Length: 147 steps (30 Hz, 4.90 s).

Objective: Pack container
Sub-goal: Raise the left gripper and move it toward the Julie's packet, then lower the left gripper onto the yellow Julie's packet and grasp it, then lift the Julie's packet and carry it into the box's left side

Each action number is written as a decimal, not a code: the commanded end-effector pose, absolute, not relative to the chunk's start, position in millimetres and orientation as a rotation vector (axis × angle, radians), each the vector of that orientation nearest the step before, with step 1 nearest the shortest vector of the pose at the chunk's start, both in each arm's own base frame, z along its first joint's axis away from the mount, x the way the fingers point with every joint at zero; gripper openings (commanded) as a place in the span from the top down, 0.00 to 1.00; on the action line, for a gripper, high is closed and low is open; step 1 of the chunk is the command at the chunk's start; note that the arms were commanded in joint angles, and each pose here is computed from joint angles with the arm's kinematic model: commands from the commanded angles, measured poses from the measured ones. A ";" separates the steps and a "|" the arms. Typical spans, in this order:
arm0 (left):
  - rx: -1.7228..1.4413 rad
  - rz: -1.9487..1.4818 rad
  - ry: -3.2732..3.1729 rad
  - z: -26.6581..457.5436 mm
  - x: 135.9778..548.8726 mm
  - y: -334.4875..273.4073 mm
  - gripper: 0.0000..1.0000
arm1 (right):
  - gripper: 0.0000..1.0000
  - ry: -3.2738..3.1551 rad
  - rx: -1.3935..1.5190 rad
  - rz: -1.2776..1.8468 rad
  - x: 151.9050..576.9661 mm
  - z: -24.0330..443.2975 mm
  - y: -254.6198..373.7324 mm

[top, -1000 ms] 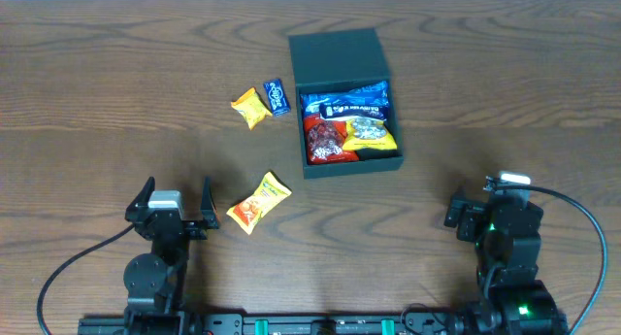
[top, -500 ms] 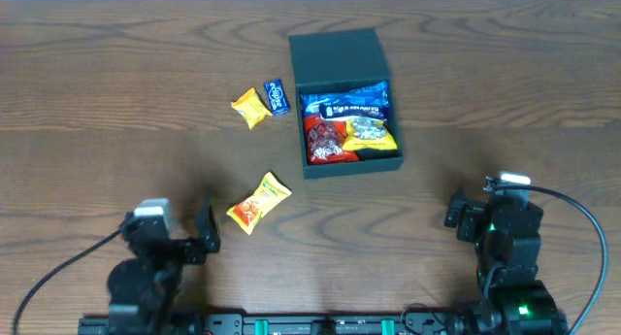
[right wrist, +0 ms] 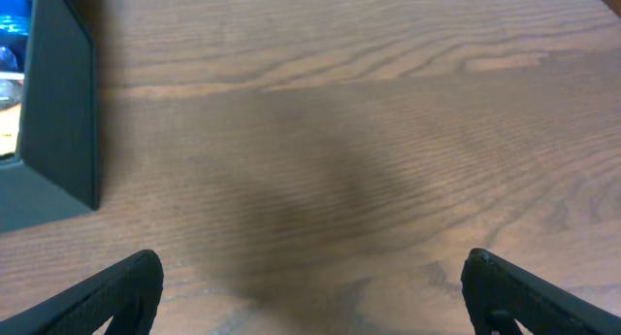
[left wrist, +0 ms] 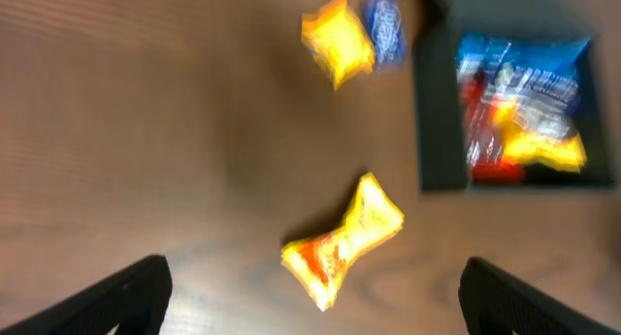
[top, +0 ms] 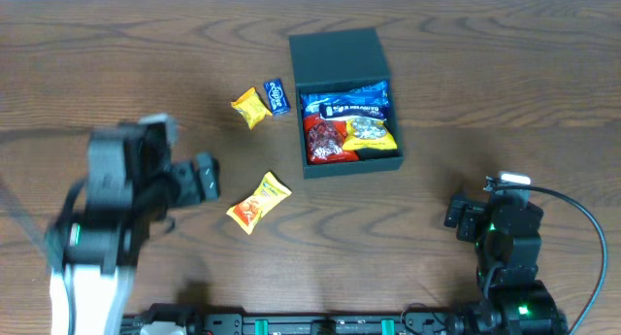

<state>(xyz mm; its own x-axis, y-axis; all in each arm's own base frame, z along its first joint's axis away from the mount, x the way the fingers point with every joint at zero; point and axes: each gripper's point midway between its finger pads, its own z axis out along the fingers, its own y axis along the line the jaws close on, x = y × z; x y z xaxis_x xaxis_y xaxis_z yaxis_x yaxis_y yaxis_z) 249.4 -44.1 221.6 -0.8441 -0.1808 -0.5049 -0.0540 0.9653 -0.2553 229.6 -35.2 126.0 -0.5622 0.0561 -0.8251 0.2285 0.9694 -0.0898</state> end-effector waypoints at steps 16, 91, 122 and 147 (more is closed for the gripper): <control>0.767 -0.261 2.989 126.2 267.6 -161.6 0.05 | 0.01 2.162 0.221 -0.233 228.7 124.6 -37.3; 1.027 -0.035 2.829 -13.4 248.3 -116.4 0.28 | 0.01 2.162 0.221 -0.233 228.7 124.6 -37.3; 0.513 -0.145 2.884 10.9 269.9 -132.1 0.76 | 0.01 2.162 0.221 -0.233 228.8 124.6 -37.3; 0.214 -0.416 2.562 163.4 367.8 -212.6 0.75 | 0.01 2.162 0.221 -0.233 228.8 124.7 -37.3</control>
<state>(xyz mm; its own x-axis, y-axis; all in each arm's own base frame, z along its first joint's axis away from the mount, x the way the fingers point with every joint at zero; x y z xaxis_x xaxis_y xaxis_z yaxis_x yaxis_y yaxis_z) 364.1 -202.7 150.4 -0.8608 0.0846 -0.5019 0.2229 0.9492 -0.2223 229.6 -35.0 126.0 -0.5623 0.0564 -0.8250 0.2277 0.9697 -0.0889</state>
